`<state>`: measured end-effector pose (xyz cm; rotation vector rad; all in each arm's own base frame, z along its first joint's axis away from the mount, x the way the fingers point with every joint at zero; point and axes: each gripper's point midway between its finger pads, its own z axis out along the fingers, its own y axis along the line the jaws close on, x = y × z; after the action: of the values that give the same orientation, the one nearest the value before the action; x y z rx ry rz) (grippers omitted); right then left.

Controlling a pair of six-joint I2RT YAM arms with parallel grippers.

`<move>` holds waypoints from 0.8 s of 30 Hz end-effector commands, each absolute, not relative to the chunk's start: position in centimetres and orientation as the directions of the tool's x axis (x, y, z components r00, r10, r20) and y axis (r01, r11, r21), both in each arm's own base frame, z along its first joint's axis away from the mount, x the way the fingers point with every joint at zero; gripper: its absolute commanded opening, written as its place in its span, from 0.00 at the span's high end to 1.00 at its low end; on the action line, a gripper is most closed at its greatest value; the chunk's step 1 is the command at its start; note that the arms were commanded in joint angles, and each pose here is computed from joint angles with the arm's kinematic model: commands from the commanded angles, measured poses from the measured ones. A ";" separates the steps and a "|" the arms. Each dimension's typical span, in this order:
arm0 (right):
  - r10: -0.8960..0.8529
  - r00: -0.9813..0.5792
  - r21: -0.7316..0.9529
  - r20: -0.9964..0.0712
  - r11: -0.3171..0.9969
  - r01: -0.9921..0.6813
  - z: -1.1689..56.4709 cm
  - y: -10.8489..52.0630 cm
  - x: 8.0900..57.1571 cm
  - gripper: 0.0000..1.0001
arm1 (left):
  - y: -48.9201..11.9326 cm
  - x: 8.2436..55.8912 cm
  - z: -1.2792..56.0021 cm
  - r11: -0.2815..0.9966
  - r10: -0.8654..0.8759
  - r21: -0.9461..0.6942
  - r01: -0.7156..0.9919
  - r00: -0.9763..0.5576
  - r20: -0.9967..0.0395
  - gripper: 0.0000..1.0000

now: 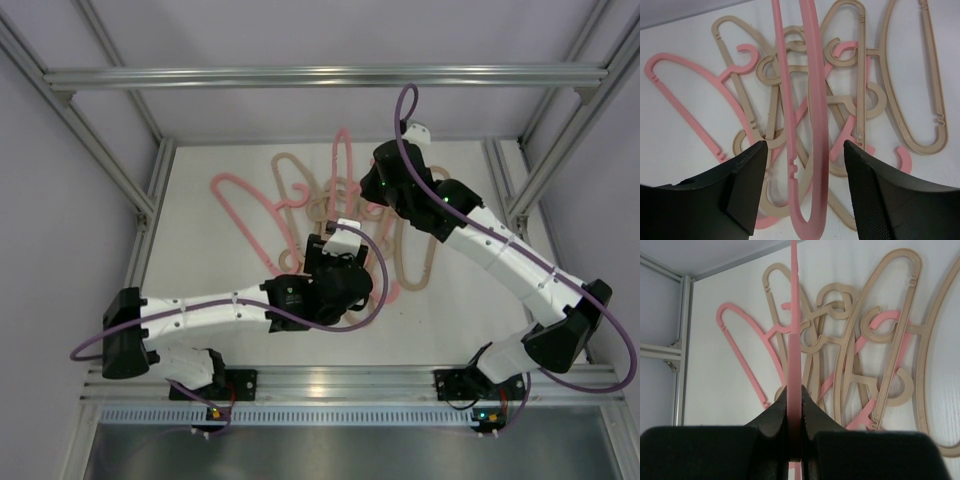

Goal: Organize the hangers

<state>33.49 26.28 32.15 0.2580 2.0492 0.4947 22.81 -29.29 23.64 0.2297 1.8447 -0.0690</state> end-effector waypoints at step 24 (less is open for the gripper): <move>0.422 -0.467 0.488 -0.777 0.873 -0.023 34.6 26.9 33.6 1.00 | -28.4 22.4 19.3 0.983 0.163 0.130 0.126 -0.303 -0.939 0.74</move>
<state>33.62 26.37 32.23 0.2664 2.0504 0.4931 22.55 -28.87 19.50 0.2300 1.8911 0.0168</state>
